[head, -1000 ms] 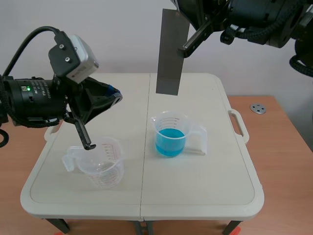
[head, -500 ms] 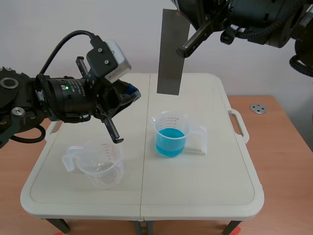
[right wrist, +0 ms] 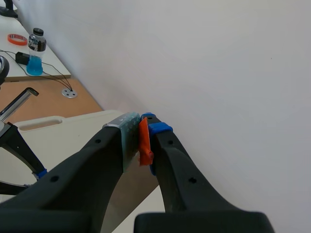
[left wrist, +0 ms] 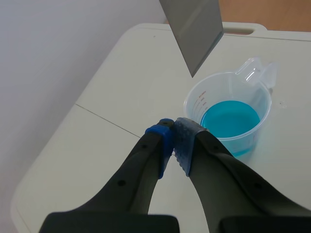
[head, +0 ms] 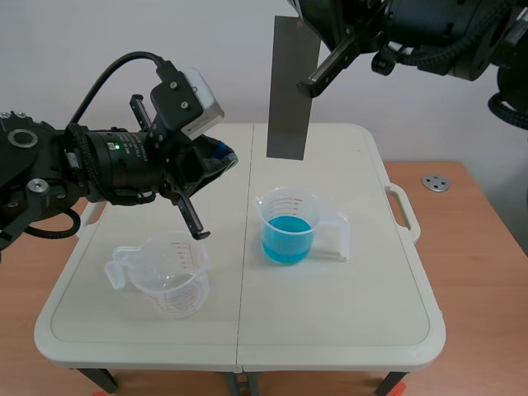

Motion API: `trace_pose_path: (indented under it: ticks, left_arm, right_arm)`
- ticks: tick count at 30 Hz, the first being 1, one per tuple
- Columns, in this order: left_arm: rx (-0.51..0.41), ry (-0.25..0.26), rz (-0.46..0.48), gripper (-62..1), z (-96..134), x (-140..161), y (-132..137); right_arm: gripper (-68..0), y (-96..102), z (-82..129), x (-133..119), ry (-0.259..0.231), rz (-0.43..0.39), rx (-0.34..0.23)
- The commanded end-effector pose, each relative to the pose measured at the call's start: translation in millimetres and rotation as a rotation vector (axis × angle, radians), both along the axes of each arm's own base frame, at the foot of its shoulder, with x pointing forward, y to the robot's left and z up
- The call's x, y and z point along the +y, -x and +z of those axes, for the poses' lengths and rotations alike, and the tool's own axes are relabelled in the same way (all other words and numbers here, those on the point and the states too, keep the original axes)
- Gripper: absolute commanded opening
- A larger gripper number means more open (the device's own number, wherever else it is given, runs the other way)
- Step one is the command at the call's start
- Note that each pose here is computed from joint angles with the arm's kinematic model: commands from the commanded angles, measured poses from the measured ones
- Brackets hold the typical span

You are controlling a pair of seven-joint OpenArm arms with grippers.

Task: Hold the metal plate by the orange handle, dip it into the blue solution, take it out and point at it, then put the plate back in the beaker on the left.
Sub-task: 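Raise the plate and point at it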

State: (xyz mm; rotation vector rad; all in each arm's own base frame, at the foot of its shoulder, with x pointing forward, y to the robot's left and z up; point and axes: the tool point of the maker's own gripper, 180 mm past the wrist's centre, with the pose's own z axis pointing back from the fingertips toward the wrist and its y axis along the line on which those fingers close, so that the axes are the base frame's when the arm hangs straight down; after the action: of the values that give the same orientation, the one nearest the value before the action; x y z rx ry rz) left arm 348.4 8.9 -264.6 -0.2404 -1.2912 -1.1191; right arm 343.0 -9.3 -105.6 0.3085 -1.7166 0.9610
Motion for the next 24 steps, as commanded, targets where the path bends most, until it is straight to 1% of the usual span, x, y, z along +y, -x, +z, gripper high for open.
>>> trace_pose_path:
  ticks: [1, 10, 13, 16, 24]
  left_arm:
    - [-0.026, 0.018, -0.009, -59.5, 10, -4, -1]
    - [-0.021, 0.009, 0.0, -59.5, 7, 1, -1]
    - [-0.016, 0.028, 0.011, -59.5, 8, 7, 3]
    - [-0.033, 0.057, 0.047, -59.5, 14, 21, 7]
    - [-0.047, 0.075, 0.122, -59.5, 25, 69, 32]
  right_arm:
    - [-66.2, 4.7, 16, 2, -0.019, 0.02, -0.044]
    - [-66.2, 4.7, 16, 2, -0.02, 0.02, -0.044]
    - [-66.2, 4.7, 16, 2, -0.02, 0.02, -0.044]
    - [-66.2, 4.7, 16, 2, -0.02, 0.02, -0.044]
    - [-66.2, 4.7, 16, 2, -0.02, 0.02, -0.044]
